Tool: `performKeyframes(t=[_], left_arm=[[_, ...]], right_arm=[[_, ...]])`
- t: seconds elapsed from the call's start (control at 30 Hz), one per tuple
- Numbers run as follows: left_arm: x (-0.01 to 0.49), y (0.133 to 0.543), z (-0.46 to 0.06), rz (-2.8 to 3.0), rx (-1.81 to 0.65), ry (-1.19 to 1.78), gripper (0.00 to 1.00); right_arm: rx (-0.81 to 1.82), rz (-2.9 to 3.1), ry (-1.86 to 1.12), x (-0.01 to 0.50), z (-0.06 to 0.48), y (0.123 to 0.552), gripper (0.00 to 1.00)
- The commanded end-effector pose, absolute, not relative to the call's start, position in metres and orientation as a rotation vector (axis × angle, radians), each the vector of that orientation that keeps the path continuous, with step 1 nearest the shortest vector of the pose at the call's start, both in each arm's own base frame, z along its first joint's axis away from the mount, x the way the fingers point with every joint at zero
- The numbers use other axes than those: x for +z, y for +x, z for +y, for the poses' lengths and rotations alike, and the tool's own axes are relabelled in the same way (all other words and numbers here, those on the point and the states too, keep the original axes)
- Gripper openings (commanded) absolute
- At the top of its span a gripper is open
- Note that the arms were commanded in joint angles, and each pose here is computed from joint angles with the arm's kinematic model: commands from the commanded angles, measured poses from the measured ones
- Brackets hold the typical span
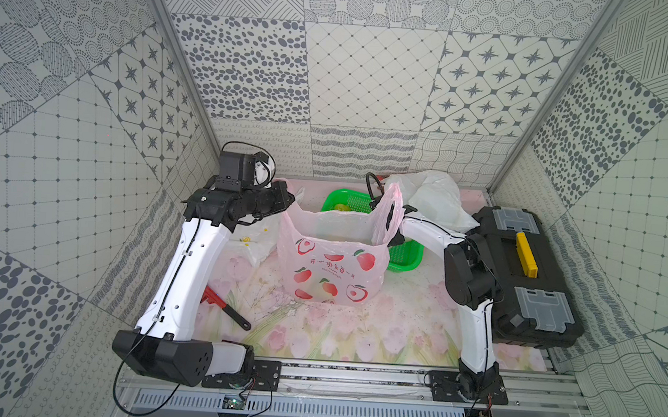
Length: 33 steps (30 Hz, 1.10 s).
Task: Place the pears into plastic bags & tie knots
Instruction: Pick up the pear from the basket, then place the pear in the plastic bag.
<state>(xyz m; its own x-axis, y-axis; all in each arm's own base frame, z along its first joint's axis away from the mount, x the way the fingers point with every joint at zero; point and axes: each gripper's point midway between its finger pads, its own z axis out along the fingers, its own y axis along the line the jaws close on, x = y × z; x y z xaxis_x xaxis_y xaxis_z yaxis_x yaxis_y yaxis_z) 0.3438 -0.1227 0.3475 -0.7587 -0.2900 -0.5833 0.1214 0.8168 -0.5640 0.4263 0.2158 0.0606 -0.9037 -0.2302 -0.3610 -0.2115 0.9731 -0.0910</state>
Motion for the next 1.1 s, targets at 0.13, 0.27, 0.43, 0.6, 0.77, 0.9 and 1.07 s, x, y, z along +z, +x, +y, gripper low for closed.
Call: performKeyframes(t=[0.13, 0.27, 0.43, 0.6, 0.77, 0.9, 1.07], left_arm=[[0.351, 0.350, -0.114, 2.301, -0.686, -0.117, 0.00], [0.341, 0.355, -0.112, 2.334, -0.661, -0.139, 0.00], [0.346, 0.358, -0.121, 2.312, -0.728, -0.113, 0.00], [0.346, 0.360, -0.125, 2.311, -0.742, -0.082, 0.00], [0.345, 0.360, -0.127, 2.314, -0.761, -0.076, 0.00], [0.350, 0.357, -0.128, 2.298, -0.767, -0.061, 0.00], [0.357, 0.353, -0.127, 2.271, -0.759, -0.040, 0.00]], right_arm=[[0.408, 2.565, -0.062, 0.177, 0.216, 0.385, 0.43], [0.614, 2.483, 0.159, 0.221, 0.188, 0.357, 0.42], [0.605, 2.323, 0.216, 0.301, 0.154, 0.329, 0.39], [0.584, 2.180, -0.007, 0.389, 0.196, 0.308, 0.38], [0.731, 2.049, -0.211, 0.435, 0.280, 0.296, 0.36], [0.805, 2.161, -0.384, 0.396, 0.358, 0.297, 0.38], [0.861, 2.341, -0.504, 0.313, 0.400, 0.309, 0.39]])
